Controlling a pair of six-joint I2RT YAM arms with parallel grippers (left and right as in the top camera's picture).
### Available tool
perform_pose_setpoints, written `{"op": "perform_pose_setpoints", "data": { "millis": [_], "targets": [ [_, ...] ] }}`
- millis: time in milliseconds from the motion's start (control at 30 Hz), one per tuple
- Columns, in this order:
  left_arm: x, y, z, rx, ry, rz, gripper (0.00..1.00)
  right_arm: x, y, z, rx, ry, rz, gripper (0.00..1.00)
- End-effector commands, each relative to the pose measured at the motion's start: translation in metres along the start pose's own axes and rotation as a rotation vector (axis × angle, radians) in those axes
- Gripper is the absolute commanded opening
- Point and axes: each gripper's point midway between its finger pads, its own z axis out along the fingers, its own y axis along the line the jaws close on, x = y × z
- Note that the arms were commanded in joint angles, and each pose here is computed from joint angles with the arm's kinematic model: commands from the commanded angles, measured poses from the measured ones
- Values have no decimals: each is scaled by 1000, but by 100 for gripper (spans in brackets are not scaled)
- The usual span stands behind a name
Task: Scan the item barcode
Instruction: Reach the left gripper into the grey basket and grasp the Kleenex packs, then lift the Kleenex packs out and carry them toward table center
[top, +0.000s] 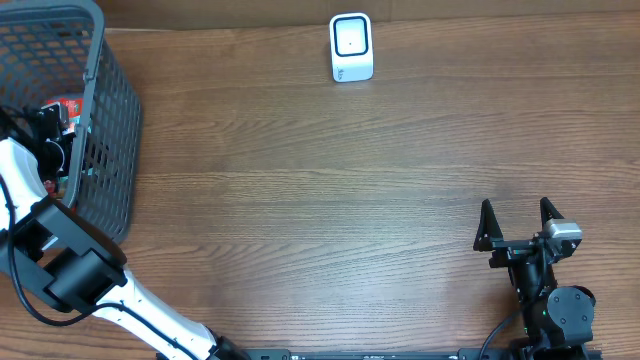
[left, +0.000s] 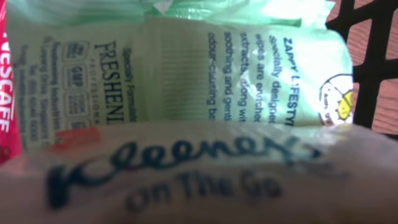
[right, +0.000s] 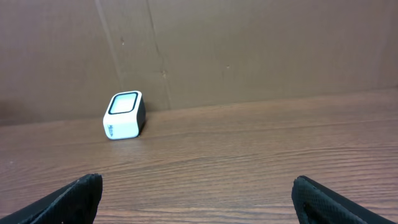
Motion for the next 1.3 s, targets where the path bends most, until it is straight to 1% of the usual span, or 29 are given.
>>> {"op": "perform_pose_setpoints", "data": {
  "millis": [0,233,333,533,633,700,833,933,1033,1067,1167,1267],
  "targets": [
    [-23,4,-35,-66,-59,4,50,3,-2,0,11,-1,0,100],
    [-81,-6,-132,-153,-286,46,49,3,-2,0,11,-1,0,100],
    [-96,-15,-172,-180,-375,45,49,3,-2,0,11,-1,0,100],
    [-110,-43,-255,-172,-557,-63,48,3,-2,0,11,-1,0,100],
    [-112,-73,-301,-120,-658,-84,46,3,-2,0,11,-1,0,100],
    [-110,-101,-332,-82,-722,-67,46,2,-2,0,11,-2,0,100],
    [-94,-162,-379,-24,-799,-1,47,2,-2,0,11,-2,0,100],
    [-68,-210,-397,16,-789,56,47,3,-2,0,11,-1,0,100],
    [-38,-240,-398,10,-727,66,44,3,-2,0,11,-1,0,100],
    [-28,-249,-396,8,-700,68,42,2,-2,0,11,-2,0,100],
    [1,-276,-385,43,-600,73,29,2,-2,0,11,-2,0,100],
    [27,-300,-365,90,-478,76,26,3,-2,0,11,-1,0,100]
  ]
}}
